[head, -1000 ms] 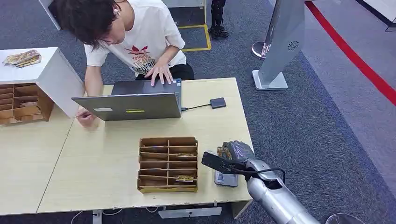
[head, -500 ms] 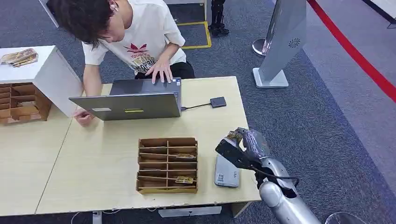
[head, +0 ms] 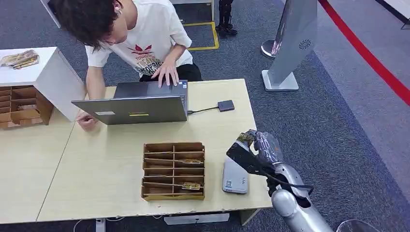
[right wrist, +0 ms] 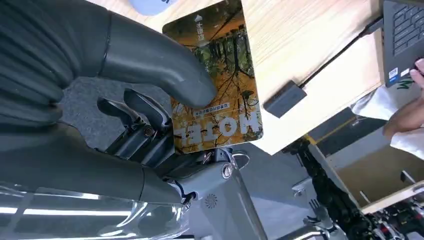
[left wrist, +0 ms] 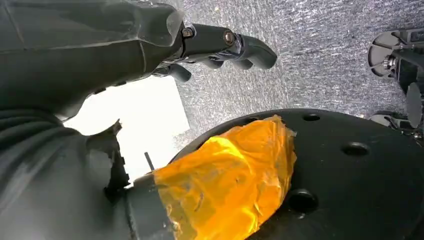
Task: Pass the card to the sensor for recognition and then transmit it.
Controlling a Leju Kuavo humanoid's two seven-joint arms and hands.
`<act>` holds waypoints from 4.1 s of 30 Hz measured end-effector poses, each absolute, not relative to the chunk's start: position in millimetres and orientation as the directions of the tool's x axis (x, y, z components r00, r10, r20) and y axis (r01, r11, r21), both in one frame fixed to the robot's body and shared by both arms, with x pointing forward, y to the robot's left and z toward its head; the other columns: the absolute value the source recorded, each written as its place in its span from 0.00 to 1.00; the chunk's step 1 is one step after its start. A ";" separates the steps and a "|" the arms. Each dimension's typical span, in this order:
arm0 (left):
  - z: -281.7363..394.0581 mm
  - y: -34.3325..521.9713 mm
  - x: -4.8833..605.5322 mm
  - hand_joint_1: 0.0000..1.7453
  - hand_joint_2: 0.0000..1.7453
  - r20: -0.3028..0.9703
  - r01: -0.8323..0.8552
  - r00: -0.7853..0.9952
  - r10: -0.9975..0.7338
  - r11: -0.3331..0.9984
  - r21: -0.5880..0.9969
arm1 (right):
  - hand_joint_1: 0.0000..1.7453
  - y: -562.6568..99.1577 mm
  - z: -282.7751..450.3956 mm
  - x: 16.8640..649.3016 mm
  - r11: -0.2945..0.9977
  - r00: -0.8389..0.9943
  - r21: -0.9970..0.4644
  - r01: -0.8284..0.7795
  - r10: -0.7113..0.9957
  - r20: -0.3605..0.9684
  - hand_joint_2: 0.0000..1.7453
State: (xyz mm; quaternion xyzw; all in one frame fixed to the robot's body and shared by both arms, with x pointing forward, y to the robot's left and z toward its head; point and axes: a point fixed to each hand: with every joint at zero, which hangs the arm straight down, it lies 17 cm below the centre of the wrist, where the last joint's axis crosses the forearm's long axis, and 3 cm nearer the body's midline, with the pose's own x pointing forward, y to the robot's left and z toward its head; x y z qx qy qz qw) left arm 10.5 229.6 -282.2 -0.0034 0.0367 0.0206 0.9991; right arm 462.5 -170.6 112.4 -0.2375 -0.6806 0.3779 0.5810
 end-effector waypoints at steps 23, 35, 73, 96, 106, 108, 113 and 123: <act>-281.6 234.9 24.7 0.00 0.00 -0.054 0.055 0.997 -0.055 0.998 -0.003 | 1.00 -46.0 255.3 466.7 0.732 -0.560 -0.666 -0.142 0.496 0.664 1.00; -281.4 237.5 27.3 0.00 0.00 -0.052 0.102 0.993 -0.102 0.995 0.001 | 1.00 5.5 300.7 467.6 0.713 -0.645 -0.682 -0.164 0.446 0.621 1.00; -279.6 246.0 42.3 0.00 0.00 -0.060 0.297 0.954 -0.295 0.954 0.029 | 1.00 49.0 299.4 550.1 0.525 -0.512 -0.842 -0.127 0.692 0.509 1.00; -279.2 245.7 42.0 0.00 0.00 -0.067 0.311 0.949 -0.308 0.950 0.025 | 0.00 63.5 261.7 550.9 0.455 -0.496 -0.868 -0.197 0.718 0.489 0.00; -279.2 245.7 42.0 0.00 0.00 -0.067 0.310 0.949 -0.307 0.951 0.025 | 0.00 64.5 258.8 549.1 0.458 -0.495 -0.865 -0.204 0.715 0.494 0.00; -279.2 245.8 42.0 0.00 0.00 -0.067 0.310 0.949 -0.307 0.951 0.025 | 0.00 64.5 258.6 549.1 0.458 -0.494 -0.865 -0.204 0.715 0.495 0.00; -279.2 245.8 42.0 0.00 0.00 -0.067 0.310 0.949 -0.307 0.951 0.025 | 0.00 64.6 258.5 549.0 0.458 -0.494 -0.865 -0.204 0.715 0.495 0.00; -279.4 244.4 40.6 0.00 0.00 -0.064 0.284 0.957 -0.283 0.958 0.021 | 0.00 79.7 270.1 528.8 0.550 -0.540 -0.799 -0.245 0.607 0.583 1.00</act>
